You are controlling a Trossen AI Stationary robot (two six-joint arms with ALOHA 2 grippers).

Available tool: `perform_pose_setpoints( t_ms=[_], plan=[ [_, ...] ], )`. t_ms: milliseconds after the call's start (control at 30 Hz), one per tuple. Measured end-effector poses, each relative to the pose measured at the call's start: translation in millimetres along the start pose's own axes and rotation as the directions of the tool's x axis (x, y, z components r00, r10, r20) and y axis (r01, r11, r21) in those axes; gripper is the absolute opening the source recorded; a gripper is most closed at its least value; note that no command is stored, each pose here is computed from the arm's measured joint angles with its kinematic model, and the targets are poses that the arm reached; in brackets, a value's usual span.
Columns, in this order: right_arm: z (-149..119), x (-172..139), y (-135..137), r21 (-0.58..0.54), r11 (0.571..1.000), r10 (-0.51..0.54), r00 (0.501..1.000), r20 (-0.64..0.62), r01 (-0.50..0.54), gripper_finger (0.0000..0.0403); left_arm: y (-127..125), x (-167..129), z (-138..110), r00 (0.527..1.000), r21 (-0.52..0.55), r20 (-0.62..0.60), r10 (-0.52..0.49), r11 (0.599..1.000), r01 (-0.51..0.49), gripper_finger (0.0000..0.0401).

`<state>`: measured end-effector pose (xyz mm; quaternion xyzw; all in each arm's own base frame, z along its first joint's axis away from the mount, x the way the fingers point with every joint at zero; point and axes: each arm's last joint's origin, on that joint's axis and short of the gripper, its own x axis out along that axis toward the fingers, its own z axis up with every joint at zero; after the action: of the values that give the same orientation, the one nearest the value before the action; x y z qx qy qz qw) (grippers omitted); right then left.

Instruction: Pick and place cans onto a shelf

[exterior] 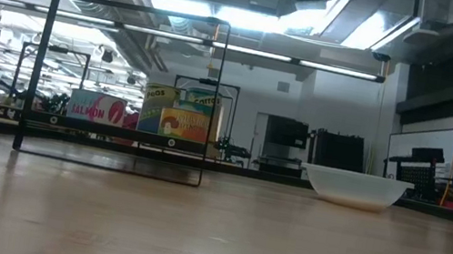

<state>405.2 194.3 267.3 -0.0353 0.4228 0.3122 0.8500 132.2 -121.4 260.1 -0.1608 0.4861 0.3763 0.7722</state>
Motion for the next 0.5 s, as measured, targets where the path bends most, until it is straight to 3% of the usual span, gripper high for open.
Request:
perform_pose_setpoints(
  t_ms=[167, 300, 500],
  plan=[
    [0.0, 0.0, -0.1, 0.0, 1.0, 0.0, 1.0, 0.0, 0.0, 0.0099, 4.0, -27.7, 15.8, 0.996, -0.011, 0.071, -0.044, 0.999, 0.045, 0.0002],
    [0.0, 0.0, -0.2, 0.0, 1.0, 0.0, 1.0, 0.0, 0.0, 0.0099, 4.0, -39.1, 28.0, 0.969, -0.019, 0.229, -0.091, 0.995, 0.097, 0.0003],
    [0.1, 0.0, -0.1, 0.0, 1.0, -0.001, 1.0, 0.002, 0.001, 0.0099, 5.2, -36.1, 47.8, 0.905, -0.075, 0.425, -0.036, 0.994, 0.074, 0.0002]
  ],
)
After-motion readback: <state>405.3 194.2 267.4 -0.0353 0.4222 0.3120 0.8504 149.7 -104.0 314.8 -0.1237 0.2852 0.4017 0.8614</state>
